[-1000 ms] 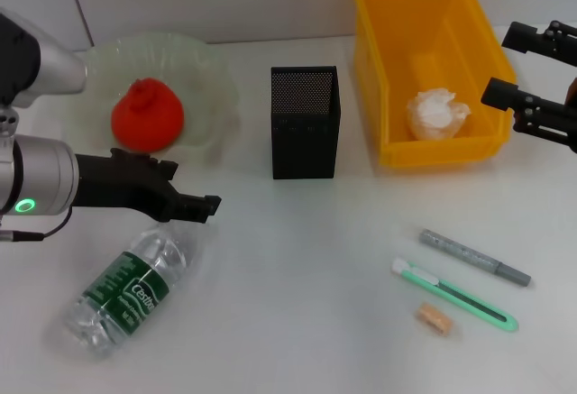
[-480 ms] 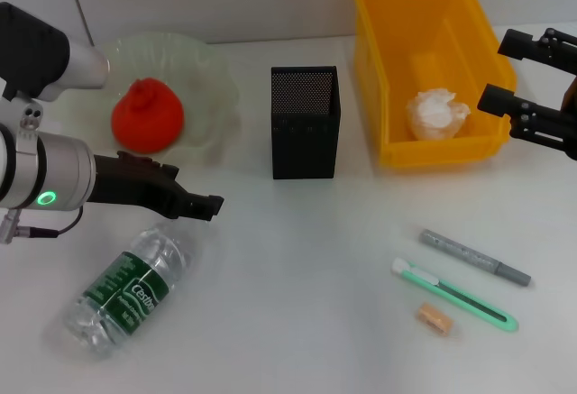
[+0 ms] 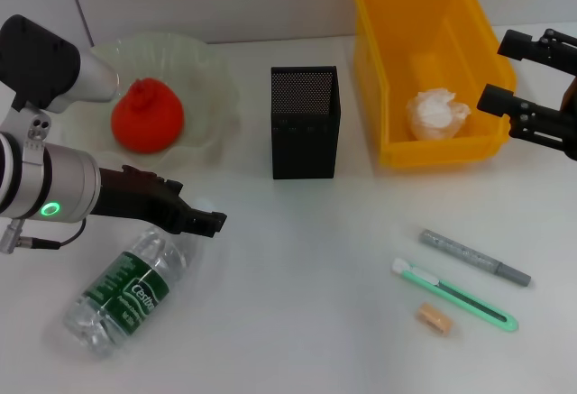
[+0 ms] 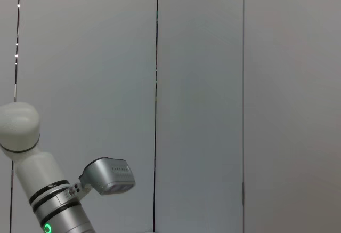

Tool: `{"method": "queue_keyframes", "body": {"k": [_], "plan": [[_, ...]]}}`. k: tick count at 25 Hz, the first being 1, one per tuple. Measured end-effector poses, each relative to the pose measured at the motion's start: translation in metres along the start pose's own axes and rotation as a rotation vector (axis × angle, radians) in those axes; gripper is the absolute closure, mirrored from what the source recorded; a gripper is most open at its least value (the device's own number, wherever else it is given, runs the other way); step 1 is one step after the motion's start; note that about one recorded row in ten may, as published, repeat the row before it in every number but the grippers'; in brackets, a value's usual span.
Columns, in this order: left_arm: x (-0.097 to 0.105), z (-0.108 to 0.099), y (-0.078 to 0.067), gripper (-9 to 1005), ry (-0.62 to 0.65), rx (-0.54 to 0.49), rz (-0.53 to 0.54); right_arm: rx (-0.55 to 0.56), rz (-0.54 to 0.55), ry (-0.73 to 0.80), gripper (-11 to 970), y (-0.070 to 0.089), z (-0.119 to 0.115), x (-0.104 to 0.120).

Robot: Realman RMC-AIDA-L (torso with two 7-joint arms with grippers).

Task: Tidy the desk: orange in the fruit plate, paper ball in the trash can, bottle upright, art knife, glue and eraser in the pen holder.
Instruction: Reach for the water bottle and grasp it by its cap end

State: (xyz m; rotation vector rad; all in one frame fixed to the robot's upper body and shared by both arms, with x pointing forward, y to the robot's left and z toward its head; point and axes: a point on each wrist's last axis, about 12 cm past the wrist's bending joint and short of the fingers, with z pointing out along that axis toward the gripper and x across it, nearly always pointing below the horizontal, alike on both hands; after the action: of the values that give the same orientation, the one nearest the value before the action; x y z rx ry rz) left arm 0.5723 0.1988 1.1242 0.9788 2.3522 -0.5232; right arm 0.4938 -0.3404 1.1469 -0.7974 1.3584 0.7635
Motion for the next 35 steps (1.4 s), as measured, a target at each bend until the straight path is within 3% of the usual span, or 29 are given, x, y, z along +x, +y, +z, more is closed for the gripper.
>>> {"method": "queue_keyframes", "body": {"k": [22, 35], "plan": [[0.003, 0.005, 0.001, 153, 0.007, 0.000, -0.022, -0.021, 0.008, 0.023, 258, 0.001, 0.006, 0.003], [-0.002, 0.005, 0.000, 154, 0.003, 0.000, -0.010, -0.131, 0.129, 0.188, 258, 0.010, 0.019, 0.026]]}}
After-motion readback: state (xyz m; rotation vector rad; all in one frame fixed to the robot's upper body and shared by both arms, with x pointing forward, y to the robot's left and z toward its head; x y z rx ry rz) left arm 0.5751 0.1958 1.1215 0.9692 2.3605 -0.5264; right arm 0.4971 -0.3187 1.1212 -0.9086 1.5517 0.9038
